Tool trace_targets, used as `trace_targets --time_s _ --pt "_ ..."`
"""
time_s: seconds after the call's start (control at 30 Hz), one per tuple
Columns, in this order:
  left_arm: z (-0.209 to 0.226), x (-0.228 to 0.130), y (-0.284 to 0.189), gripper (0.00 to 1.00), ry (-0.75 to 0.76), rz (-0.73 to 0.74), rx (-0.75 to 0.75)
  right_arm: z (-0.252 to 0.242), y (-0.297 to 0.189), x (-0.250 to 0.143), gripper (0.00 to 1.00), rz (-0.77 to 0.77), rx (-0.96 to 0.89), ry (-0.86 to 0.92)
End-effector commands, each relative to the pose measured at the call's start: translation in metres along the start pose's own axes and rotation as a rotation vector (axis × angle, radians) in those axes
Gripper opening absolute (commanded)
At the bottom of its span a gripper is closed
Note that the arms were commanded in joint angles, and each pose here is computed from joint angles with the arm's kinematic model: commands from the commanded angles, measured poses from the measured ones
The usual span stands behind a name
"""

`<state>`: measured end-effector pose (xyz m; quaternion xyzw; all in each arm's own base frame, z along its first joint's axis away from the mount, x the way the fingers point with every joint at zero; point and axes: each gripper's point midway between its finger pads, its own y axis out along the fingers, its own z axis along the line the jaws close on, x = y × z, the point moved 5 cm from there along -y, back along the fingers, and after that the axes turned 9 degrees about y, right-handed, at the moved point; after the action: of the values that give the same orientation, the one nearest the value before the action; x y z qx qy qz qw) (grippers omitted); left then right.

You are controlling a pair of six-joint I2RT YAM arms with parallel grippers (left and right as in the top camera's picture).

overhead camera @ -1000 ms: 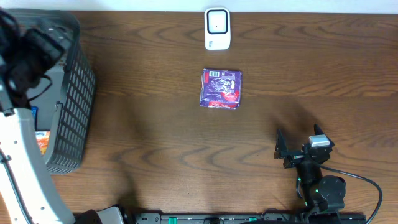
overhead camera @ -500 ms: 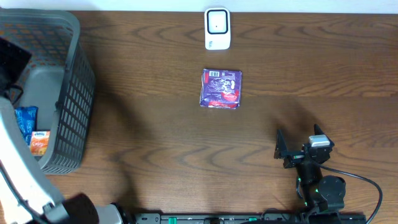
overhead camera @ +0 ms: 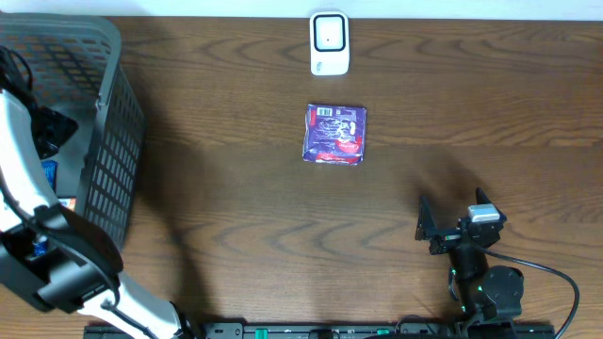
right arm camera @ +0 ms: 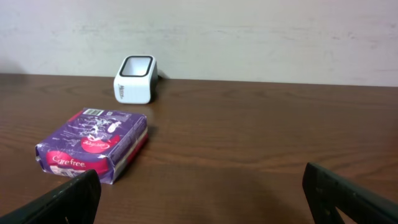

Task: Scan the item barcode
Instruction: 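Return the left gripper to the basket and grasp the orange Kleenex pack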

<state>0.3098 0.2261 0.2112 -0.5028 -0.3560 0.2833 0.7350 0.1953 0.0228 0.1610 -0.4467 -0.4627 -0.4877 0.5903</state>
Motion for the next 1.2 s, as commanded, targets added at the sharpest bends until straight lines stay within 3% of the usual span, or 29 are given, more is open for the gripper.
trace_targets --time_s 0.0,0.23,0.43,1.03,1.17 --pt "0.005 0.002 0.015 0.96 0.02 0.032 0.088 -0.003 0.0 -0.001 0.99 0.002 -0.015 0.015" --pt "-0.001 -0.005 0.052 0.89 0.058 0.134 0.171 -0.003 0.0 -0.001 0.99 0.002 -0.015 0.015" --pt "-0.002 -0.012 0.078 0.89 -0.091 0.182 0.224 -0.003 0.0 -0.001 0.99 0.002 -0.015 0.015" --pt "-0.011 -0.025 0.125 0.82 -0.139 0.168 0.222 -0.003 0.0 -0.001 0.99 0.003 -0.015 0.015" --pt "-0.01 -0.024 0.128 0.74 -0.148 0.16 0.217 -0.003 0.0 -0.001 0.99 0.003 -0.015 0.015"
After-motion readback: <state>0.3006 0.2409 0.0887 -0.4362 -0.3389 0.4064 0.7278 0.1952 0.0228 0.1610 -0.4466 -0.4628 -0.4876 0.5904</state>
